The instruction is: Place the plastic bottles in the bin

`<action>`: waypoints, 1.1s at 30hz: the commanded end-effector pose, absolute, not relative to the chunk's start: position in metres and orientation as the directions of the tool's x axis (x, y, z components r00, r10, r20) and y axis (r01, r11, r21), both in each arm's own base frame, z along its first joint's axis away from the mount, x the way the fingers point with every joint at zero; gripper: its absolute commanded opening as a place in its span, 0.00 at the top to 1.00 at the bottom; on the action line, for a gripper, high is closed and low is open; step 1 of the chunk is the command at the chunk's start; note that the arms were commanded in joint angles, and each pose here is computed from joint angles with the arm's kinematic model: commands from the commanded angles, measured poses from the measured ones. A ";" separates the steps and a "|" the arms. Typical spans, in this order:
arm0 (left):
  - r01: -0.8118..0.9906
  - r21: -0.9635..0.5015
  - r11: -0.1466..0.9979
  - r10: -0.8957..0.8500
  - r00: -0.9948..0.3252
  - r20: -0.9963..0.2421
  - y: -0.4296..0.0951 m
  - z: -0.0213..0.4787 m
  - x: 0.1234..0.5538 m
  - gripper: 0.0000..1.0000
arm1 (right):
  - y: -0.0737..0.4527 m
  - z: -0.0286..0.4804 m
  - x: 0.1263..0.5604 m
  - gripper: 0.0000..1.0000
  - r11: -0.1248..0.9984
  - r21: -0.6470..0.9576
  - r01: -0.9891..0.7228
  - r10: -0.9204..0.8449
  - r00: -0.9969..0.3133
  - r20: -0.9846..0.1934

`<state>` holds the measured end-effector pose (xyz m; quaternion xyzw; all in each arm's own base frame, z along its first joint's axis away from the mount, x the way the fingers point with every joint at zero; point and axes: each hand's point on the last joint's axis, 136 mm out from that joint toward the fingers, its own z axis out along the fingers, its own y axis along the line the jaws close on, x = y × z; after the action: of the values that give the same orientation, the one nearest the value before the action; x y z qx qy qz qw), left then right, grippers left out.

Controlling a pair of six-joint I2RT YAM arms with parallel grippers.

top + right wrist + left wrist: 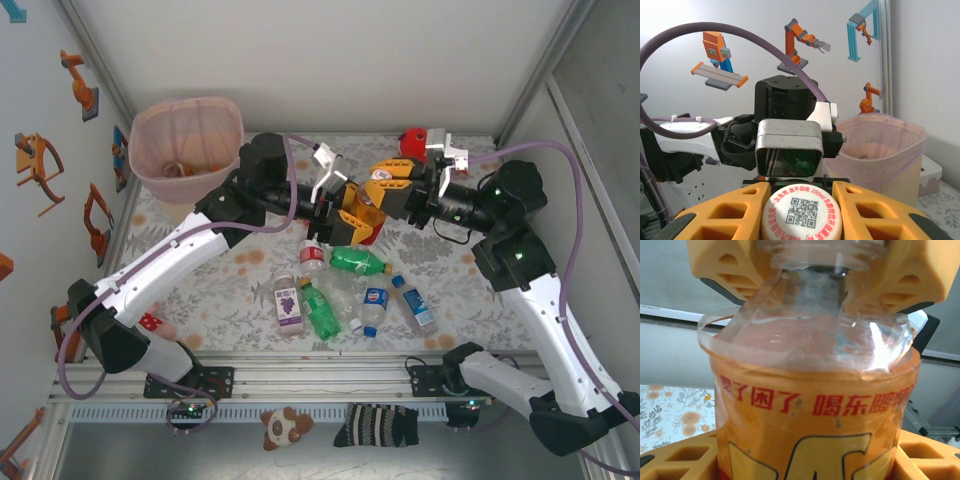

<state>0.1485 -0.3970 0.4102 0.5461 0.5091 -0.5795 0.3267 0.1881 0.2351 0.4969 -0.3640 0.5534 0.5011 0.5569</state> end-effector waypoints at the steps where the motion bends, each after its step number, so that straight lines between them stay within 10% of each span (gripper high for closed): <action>1: 0.927 -0.189 -0.325 0.152 -0.146 -0.978 -0.391 0.427 0.132 0.43 | 0.229 0.519 0.184 0.82 0.260 0.093 -0.961 0.196 -0.041 -0.980; 10: 0.965 -0.158 -0.208 0.172 -0.123 -0.977 -0.385 0.422 0.151 0.44 | 0.215 0.504 0.198 0.33 0.420 0.106 -0.901 0.147 -0.048 -0.988; 20: 0.954 -0.135 0.269 0.251 -0.204 -0.946 -0.348 0.409 0.242 0.45 | 0.185 0.476 0.225 0.30 0.653 0.083 -0.753 0.050 -0.066 -0.997; 33: 0.564 -0.117 0.818 0.231 -0.507 -0.830 -0.208 0.383 0.369 0.46 | 0.183 0.458 0.236 0.32 0.685 0.092 -0.723 0.011 -0.117 -0.993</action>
<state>0.3559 -0.2415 0.4040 0.2807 0.8022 -0.2376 0.4704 0.2354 0.1867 0.4513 -0.2602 0.6875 0.3126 0.6017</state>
